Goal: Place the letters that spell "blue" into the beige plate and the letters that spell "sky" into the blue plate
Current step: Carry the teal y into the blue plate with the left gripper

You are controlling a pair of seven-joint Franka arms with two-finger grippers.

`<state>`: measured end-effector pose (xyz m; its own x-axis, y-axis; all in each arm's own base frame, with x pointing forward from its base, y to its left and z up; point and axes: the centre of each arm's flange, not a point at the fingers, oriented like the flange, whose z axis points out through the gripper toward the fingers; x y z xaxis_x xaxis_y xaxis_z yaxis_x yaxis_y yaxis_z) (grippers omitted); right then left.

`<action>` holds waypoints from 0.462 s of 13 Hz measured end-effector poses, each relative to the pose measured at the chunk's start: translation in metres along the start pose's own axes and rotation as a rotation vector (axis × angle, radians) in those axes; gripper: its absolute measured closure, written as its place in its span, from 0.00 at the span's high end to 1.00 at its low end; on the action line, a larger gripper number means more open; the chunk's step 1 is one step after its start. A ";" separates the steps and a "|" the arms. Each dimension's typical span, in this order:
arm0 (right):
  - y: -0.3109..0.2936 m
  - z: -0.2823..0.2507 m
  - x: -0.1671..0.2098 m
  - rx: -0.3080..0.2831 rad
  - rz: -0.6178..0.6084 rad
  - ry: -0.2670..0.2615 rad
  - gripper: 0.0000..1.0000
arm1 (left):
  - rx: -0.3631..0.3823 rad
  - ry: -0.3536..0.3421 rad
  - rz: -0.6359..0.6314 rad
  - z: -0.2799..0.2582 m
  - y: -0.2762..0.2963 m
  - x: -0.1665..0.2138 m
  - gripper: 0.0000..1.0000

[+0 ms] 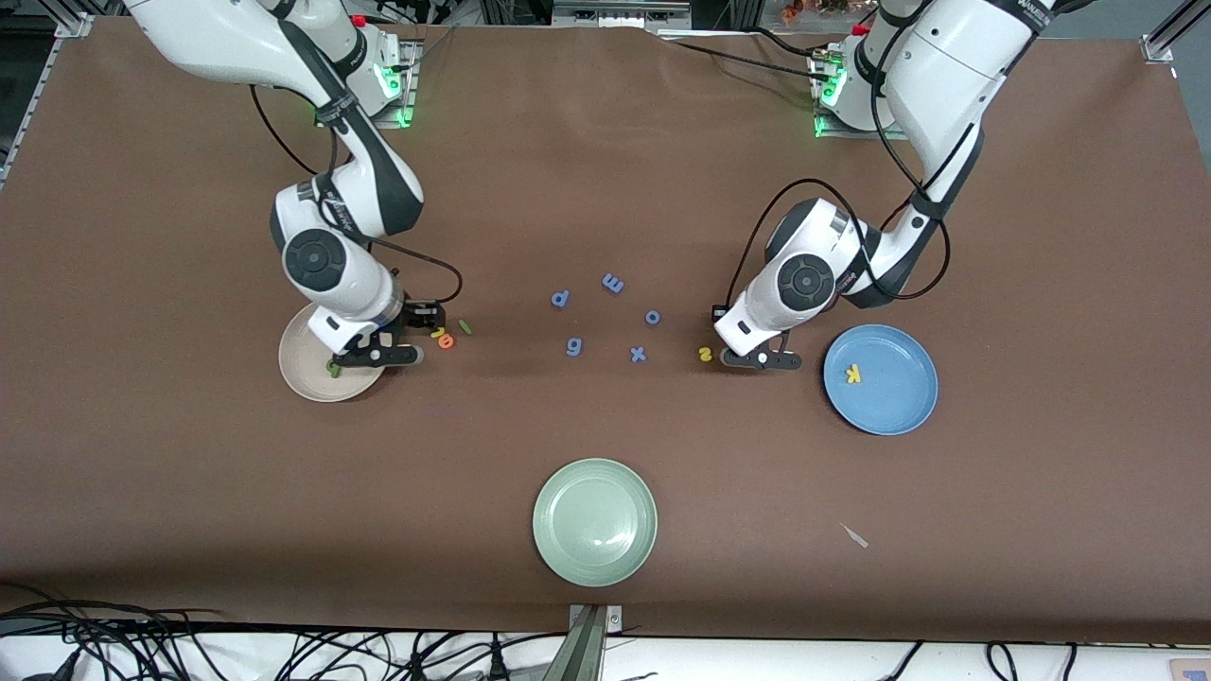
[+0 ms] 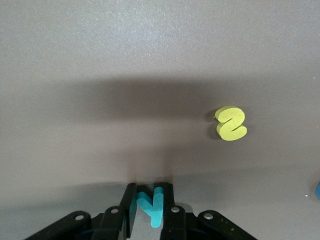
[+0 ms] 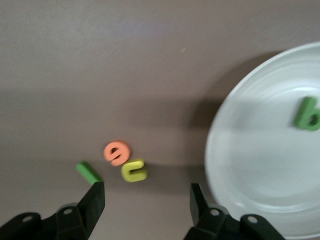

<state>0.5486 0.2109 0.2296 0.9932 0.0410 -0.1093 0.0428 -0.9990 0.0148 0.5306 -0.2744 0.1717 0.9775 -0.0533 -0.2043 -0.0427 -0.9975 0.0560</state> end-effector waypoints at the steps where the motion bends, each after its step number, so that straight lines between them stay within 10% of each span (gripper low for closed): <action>1: -0.004 0.005 -0.004 -0.002 -0.001 -0.007 0.78 | 0.000 0.001 0.000 -0.001 0.000 0.000 0.25; 6: -0.004 0.035 -0.021 0.004 -0.028 0.025 0.78 | 0.087 -0.024 0.022 -0.067 -0.014 0.016 0.25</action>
<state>0.5234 0.2129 0.1968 0.9940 0.0694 -0.0848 0.0704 -0.9975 0.0083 0.5606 -0.2584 0.2331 0.9709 -0.0757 -0.2270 -0.0834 -0.9962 -0.0244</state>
